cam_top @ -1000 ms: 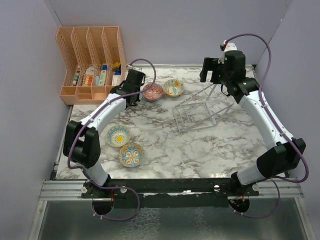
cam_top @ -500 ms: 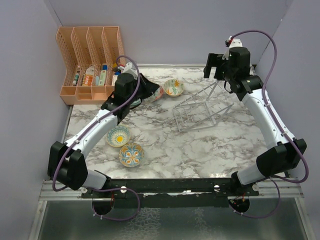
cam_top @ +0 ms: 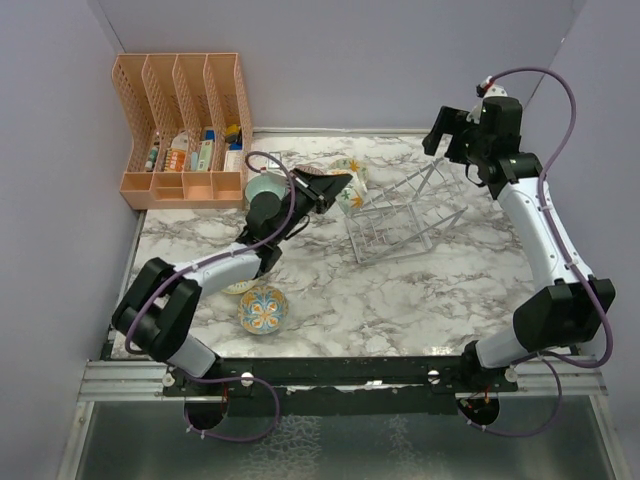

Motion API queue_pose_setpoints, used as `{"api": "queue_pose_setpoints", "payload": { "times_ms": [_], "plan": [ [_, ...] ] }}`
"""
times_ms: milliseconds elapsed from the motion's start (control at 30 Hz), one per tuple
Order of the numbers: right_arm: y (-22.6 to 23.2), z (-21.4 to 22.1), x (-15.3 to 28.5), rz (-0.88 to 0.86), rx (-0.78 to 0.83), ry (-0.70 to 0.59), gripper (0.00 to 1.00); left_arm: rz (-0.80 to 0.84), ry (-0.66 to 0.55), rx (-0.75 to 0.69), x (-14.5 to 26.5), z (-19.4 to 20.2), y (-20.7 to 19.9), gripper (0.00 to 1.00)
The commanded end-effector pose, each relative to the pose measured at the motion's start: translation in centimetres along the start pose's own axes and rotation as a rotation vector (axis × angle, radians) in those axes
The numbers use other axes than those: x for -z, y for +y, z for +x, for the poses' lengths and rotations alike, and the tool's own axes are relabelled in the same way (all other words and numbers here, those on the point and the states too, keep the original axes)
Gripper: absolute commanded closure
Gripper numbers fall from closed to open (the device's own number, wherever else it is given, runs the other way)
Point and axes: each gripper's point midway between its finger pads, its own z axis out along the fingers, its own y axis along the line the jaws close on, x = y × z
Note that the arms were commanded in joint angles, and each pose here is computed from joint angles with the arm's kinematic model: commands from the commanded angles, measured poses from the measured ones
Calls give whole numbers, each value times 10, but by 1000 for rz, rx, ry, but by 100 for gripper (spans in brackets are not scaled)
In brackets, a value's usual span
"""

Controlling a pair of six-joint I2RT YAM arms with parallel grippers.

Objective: Load the bowls into the dish rack

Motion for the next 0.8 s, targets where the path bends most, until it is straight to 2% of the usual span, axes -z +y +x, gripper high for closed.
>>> {"api": "queue_pose_setpoints", "payload": {
  "times_ms": [0, 300, 767],
  "plan": [
    [17, -7, 18, -75, -10, -30, 1, 232, -58, 162, 1, 5, -33, 100],
    [10, -4, 23, -50, 14, -38, 1, 279, -40, 304, -5, 35, 13, 100],
    [10, 5, 18, -56, 15, -15, 1, 239, -88, 398, -6, 36, 68, 100]
  ]
}}
